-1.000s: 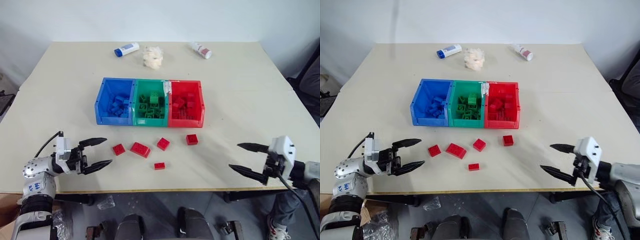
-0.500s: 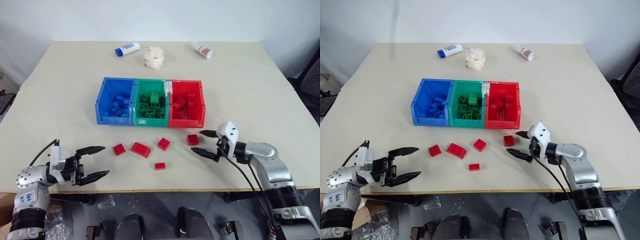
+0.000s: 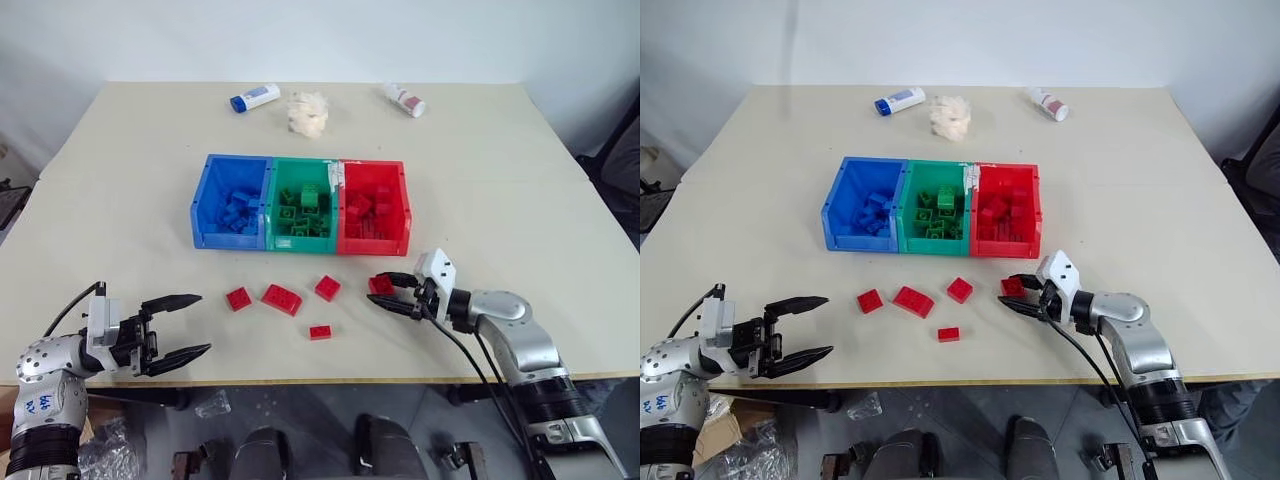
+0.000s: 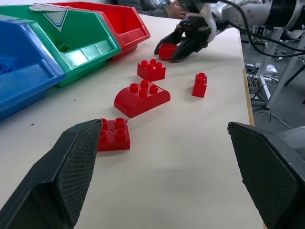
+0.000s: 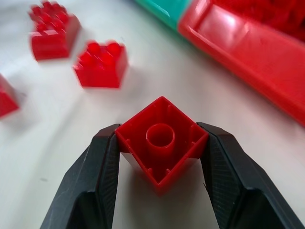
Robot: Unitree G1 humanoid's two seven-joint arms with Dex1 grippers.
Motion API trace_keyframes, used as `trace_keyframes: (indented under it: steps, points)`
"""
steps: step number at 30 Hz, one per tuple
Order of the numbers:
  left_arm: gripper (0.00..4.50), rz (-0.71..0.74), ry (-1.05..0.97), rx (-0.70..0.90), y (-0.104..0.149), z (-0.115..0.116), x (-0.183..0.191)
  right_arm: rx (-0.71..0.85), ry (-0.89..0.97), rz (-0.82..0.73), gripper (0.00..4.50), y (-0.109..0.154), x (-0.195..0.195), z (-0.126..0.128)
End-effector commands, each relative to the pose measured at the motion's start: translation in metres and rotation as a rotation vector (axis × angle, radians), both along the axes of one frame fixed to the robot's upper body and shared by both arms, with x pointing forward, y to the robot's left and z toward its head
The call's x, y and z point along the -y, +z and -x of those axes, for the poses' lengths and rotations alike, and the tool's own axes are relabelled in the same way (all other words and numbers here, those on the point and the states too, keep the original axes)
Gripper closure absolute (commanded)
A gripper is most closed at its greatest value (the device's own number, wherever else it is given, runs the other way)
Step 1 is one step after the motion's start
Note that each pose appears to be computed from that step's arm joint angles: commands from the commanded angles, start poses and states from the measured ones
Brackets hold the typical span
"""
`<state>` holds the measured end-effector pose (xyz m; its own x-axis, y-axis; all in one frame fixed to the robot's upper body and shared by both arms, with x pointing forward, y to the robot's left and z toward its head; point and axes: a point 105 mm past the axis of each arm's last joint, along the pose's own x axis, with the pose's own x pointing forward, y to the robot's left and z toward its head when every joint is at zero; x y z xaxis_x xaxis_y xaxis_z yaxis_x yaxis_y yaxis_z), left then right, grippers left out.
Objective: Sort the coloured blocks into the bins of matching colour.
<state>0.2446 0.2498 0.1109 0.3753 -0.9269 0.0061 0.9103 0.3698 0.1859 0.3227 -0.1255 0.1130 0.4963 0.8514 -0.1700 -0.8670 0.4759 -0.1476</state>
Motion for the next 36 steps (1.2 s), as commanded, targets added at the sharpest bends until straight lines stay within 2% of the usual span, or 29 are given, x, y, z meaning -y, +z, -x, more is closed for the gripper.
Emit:
trace_keyframes:
  steps: [1,5,8,11,15,16,22,25,30,36]
  points:
    - [0.0,0.009,-0.03,0.032,0.006,-0.001,0.006,0.184,-0.055,-0.085,2.44,0.062,-0.001,-0.016]
    - [0.0,0.009,-0.042,0.036,0.007,-0.009,0.009,0.256,-0.125,-0.134,2.44,0.091,-0.003,-0.044]
    - [0.0,0.009,-0.05,0.043,0.008,-0.013,0.011,0.263,-0.169,-0.144,2.44,0.098,-0.003,-0.063]
    - [0.0,0.012,-0.066,0.05,0.01,-0.018,0.015,0.285,-0.158,-0.133,1.35,0.101,-0.008,-0.073]
    - [0.0,0.014,-0.072,0.055,0.011,-0.021,0.016,0.306,-0.143,-0.135,0.05,0.104,-0.007,-0.07]
    - [0.0,0.015,-0.073,0.055,0.011,-0.022,0.016,0.308,-0.14,-0.133,0.05,0.104,-0.007,-0.069]
    - [0.0,0.02,-0.084,0.048,0.009,-0.023,0.018,0.272,-0.033,-0.055,0.05,0.09,0.009,-0.032]
    - [0.0,0.02,-0.086,0.044,0.009,-0.023,0.017,0.184,0.047,0.039,0.05,0.07,0.029,0.003]
    - [0.0,0.017,-0.088,0.035,0.007,-0.021,0.013,0.063,0.077,0.19,0.05,0.048,0.076,0.051]
    - [0.0,0.01,-0.095,0.021,0.006,-0.019,0.008,-0.012,0.044,0.269,0.05,0.04,0.102,0.073]
